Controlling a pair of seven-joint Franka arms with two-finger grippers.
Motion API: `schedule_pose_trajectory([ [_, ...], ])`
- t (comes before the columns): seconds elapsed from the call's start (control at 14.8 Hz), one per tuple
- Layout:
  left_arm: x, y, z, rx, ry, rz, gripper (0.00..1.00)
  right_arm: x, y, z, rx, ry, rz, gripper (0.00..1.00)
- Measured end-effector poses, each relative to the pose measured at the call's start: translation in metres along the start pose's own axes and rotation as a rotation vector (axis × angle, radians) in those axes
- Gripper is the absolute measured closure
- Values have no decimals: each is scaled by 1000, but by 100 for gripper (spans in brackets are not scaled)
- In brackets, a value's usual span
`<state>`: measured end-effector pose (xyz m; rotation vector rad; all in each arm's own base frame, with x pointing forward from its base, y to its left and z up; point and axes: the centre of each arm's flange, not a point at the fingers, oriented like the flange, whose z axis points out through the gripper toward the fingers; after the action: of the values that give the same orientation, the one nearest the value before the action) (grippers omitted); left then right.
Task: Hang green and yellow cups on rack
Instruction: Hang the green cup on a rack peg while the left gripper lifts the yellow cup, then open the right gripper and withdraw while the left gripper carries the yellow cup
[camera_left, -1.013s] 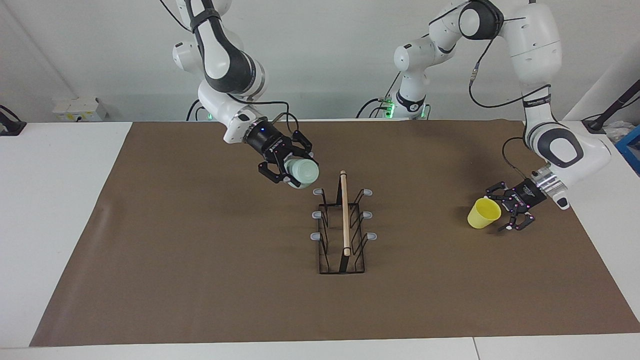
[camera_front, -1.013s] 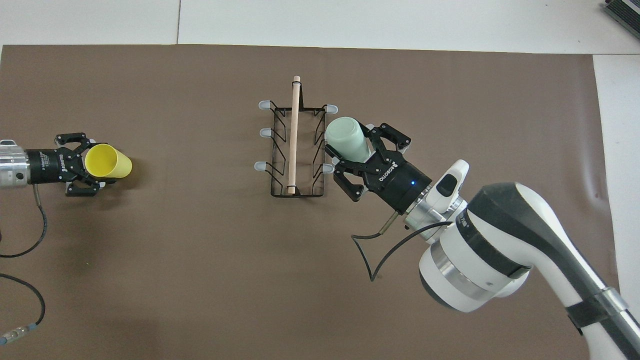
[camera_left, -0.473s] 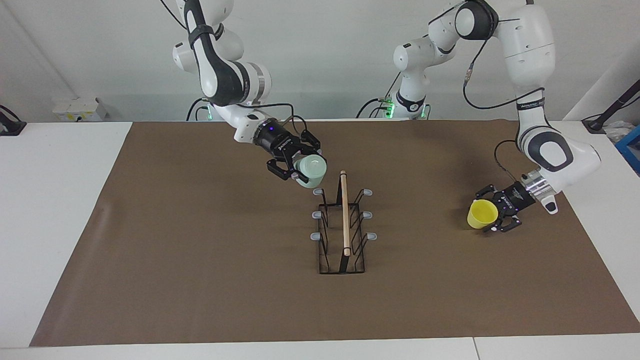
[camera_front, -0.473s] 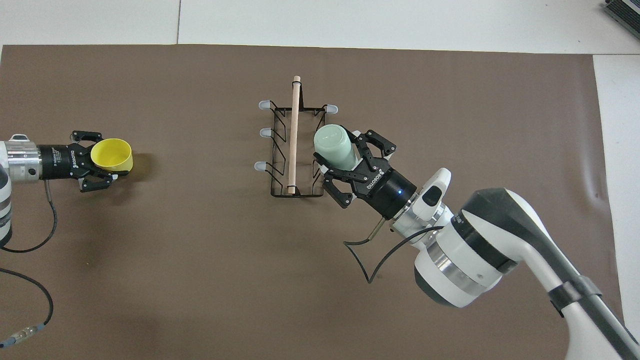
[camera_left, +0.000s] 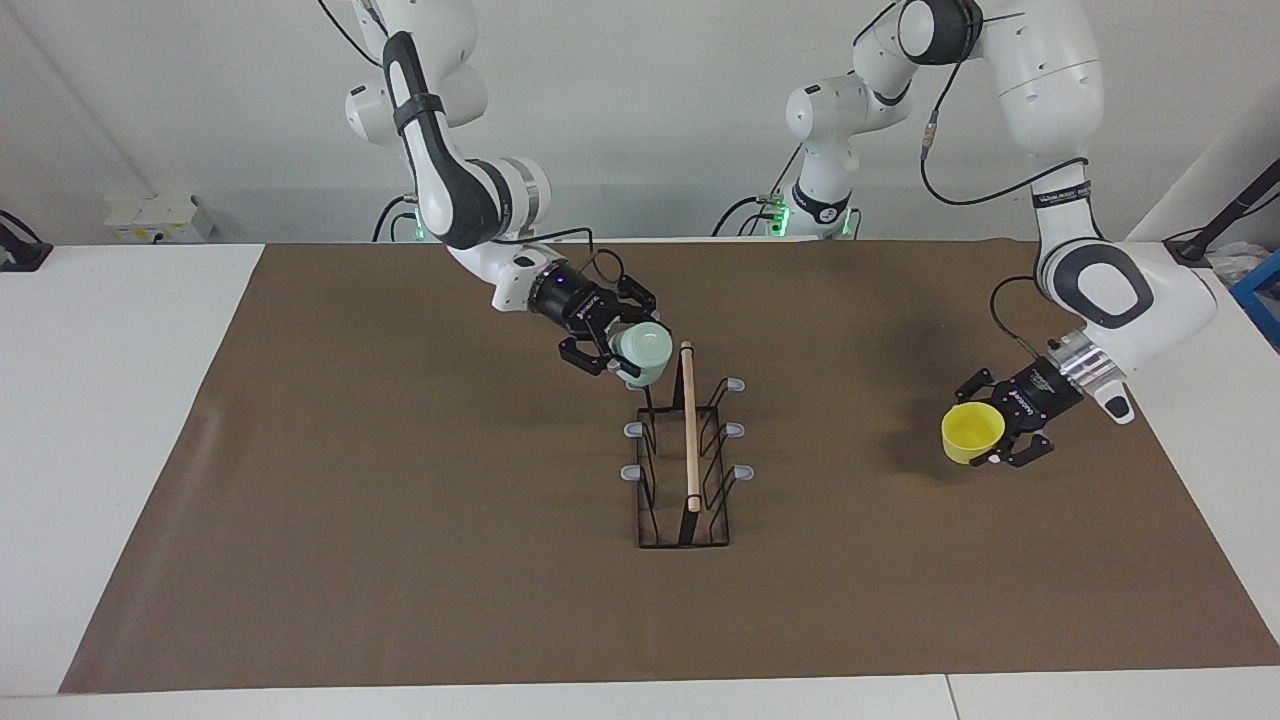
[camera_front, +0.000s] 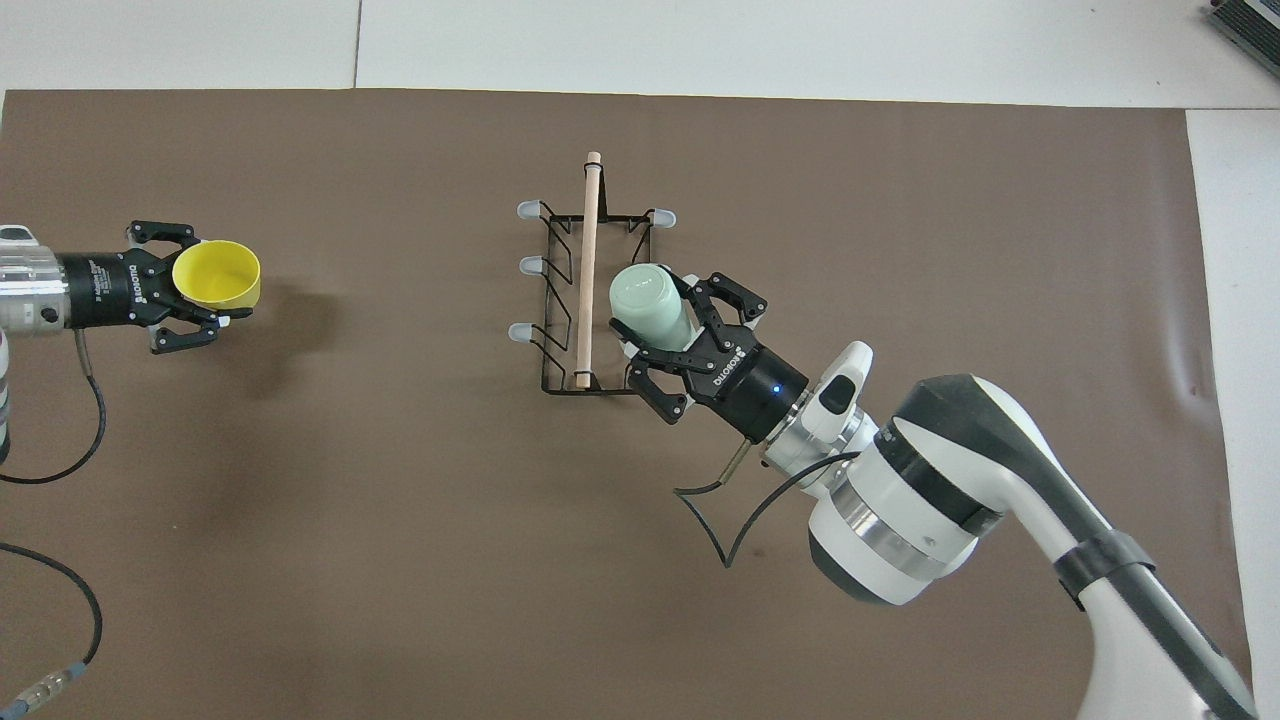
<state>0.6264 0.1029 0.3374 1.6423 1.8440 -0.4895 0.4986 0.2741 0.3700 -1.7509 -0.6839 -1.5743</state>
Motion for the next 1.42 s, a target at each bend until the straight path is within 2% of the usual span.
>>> schedule_pose_trajectory([
  [0.34, -79, 11, 4, 66, 164, 229, 32, -12, 2, 2, 0, -16, -22, 32],
  [0.61, -146, 9, -3, 111, 345, 360, 32, -17, 3, 3, 5, -15, -37, 32],
  [0.74, -184, 3, 0, 114, 374, 419, 32, -28, 3, 6, 12, -17, -49, 32],
  [0.95, -221, -6, 3, 128, 425, 517, 32, -44, 7, 6, 7, -41, -71, 32],
  [1.42, -337, -49, 61, 212, 694, 915, 32, -68, 13, 1, -9, -97, -78, 32],
])
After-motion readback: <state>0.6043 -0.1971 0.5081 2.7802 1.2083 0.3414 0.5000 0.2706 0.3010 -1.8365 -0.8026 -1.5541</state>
